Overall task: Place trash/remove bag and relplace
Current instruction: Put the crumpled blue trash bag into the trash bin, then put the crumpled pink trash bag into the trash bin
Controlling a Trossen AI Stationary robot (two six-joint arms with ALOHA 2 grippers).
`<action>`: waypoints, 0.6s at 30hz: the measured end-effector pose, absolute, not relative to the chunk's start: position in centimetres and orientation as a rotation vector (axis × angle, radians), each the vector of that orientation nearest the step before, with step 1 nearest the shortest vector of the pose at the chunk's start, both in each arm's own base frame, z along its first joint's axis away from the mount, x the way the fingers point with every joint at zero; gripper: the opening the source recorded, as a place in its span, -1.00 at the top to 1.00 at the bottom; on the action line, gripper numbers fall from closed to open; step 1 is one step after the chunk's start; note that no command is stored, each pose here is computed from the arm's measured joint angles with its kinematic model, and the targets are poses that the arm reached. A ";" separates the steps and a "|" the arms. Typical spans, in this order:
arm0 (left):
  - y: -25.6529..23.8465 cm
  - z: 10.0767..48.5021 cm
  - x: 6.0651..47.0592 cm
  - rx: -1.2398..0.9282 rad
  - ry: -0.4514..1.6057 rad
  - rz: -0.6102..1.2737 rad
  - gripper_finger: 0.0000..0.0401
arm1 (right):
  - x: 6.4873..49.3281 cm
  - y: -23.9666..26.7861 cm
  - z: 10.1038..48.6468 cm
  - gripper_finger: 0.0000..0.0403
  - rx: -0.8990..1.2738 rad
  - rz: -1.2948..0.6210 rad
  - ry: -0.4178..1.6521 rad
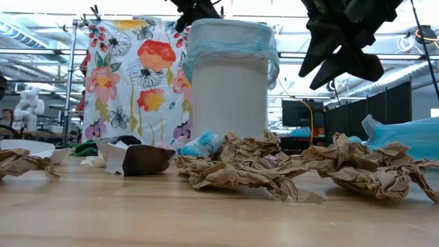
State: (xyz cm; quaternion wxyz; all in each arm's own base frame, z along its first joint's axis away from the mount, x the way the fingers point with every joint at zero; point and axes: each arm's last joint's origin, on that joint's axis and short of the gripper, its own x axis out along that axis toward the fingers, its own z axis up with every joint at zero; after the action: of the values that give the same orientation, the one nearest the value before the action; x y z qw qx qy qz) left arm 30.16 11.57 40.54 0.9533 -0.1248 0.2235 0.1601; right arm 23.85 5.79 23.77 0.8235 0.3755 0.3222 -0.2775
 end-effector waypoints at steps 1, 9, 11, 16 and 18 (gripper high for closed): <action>11.6 40.6 30.3 -0.252 0.448 0.321 0.33 | 23.8 5.8 23.8 0.21 0.798 -0.590 0.685; 11.8 40.7 30.6 -0.216 0.450 0.331 -0.02 | 23.8 5.8 23.8 0.21 0.779 -0.583 0.690; 11.8 40.8 30.6 -0.209 0.446 0.348 -0.07 | 23.8 5.8 23.8 0.21 0.778 -0.583 0.690; 11.6 40.7 30.2 -0.252 0.472 0.340 -0.10 | 23.8 5.8 23.8 0.21 0.764 -0.577 0.694; 11.3 41.1 29.5 -0.257 0.477 0.333 -0.09 | 23.8 5.8 23.8 0.21 0.756 -0.572 0.698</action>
State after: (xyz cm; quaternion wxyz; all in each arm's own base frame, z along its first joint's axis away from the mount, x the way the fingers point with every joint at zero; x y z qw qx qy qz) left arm 29.48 11.31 41.07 0.9498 -0.1266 0.2347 0.1639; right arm 23.84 5.79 23.75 0.8317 0.3565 0.3291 -0.2699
